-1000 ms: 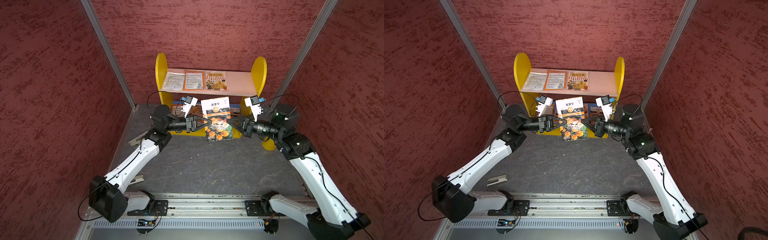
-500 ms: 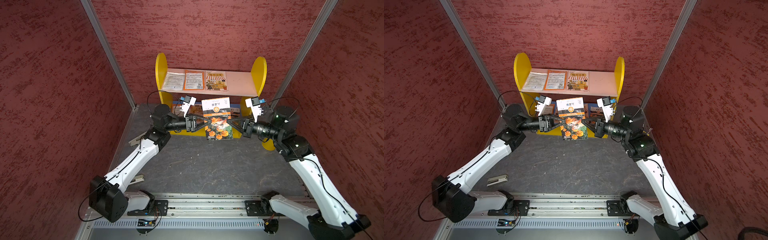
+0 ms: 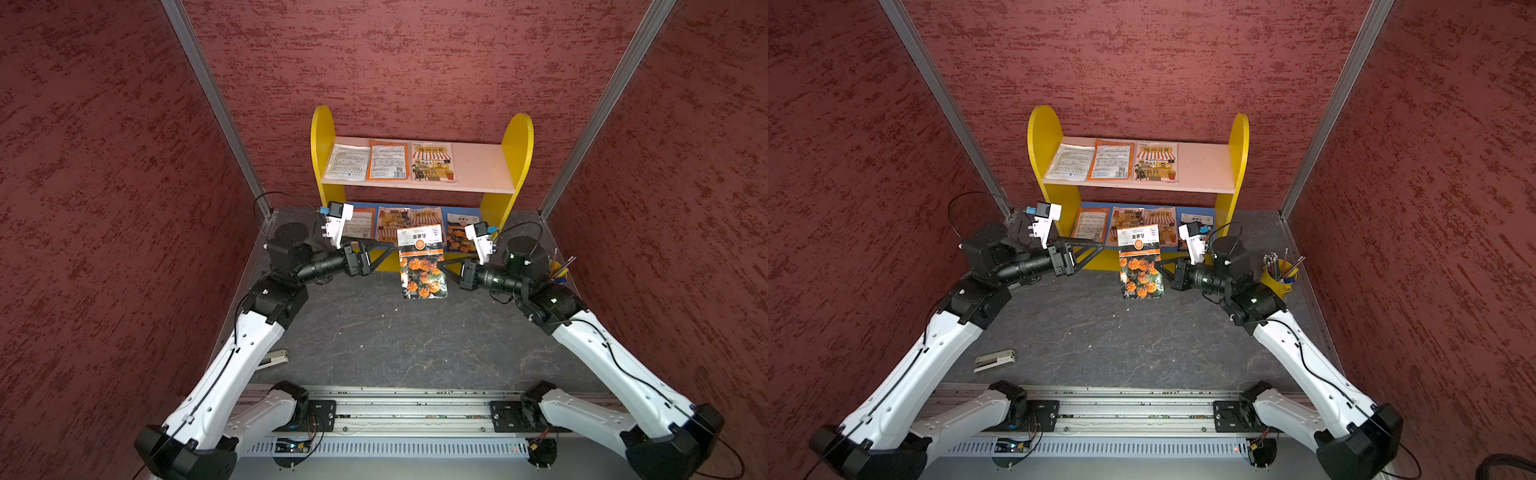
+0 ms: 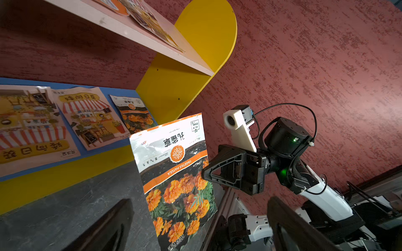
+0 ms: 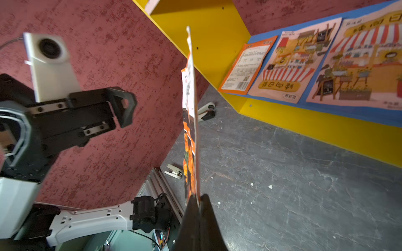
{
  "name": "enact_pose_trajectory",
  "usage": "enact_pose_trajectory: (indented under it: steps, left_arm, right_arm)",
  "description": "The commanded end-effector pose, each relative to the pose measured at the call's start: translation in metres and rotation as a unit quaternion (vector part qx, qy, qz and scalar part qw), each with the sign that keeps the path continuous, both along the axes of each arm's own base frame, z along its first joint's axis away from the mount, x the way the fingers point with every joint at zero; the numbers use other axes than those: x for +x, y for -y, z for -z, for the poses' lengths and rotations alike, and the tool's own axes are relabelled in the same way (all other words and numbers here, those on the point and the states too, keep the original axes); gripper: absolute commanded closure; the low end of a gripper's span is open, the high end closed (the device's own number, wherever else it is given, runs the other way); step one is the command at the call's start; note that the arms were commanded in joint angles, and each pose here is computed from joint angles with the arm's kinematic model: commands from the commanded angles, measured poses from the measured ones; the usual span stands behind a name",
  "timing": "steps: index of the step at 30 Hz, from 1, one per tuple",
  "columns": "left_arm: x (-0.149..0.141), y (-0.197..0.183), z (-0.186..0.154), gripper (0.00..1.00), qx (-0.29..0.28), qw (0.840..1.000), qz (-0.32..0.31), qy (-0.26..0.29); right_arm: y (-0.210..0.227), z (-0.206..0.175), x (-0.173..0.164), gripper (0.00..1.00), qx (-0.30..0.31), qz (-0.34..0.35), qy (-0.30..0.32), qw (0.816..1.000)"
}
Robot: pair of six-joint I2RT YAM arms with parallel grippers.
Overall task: Take the seed bag off the shelf
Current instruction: Place the seed packet at the center of the board.
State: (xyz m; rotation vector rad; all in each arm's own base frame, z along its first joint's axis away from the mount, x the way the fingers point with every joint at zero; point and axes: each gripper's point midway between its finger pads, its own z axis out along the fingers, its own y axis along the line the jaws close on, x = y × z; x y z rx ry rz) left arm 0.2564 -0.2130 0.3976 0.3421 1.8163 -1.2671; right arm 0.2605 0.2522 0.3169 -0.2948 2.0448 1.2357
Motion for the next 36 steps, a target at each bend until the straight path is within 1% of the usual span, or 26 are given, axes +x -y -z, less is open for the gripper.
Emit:
enact_pose_trajectory:
  steps: [1, 7, 14, 17, 20, 25, 36]
  left_arm:
    - [-0.001, -0.018, 0.031, 0.0, 0.057, 0.997, -0.045, -0.016]
    - [-0.013, -0.033, 0.034, 0.0, 0.087, 0.994, -0.069, -0.008]
    - [-0.023, -0.044, 0.029, 0.0, 0.095, 0.992, -0.087, 0.013]
    - [-0.024, -0.044, 0.031, 0.0, 0.095, 0.992, -0.088, 0.01]
    - [-0.022, -0.044, 0.035, 0.0, 0.094, 0.992, -0.088, 0.004]
    - [-0.022, -0.042, 0.037, 0.0, 0.091, 0.992, -0.083, 0.001]
    - [-0.02, -0.04, 0.047, 0.0, 0.091, 0.993, -0.079, -0.006]
  right_arm:
    - [-0.012, 0.01, 0.014, 1.0, 0.011, 0.042, -0.001, 0.999]
    - [-0.052, 0.046, 0.015, 1.0, 0.009, 0.041, -0.044, 0.998]
    - [-0.104, 0.082, 0.02, 1.0, 0.011, 0.03, -0.085, 0.996]
    - [-0.13, 0.105, 0.024, 1.0, 0.001, 0.018, -0.106, 0.994]
    - [-0.151, 0.12, 0.029, 1.0, 0.003, 0.015, -0.117, 0.993]
    - [-0.176, 0.142, 0.044, 1.0, -0.001, 0.026, -0.129, 0.991]
    - [-0.209, 0.188, 0.064, 1.0, -0.014, 0.032, -0.168, 0.985]
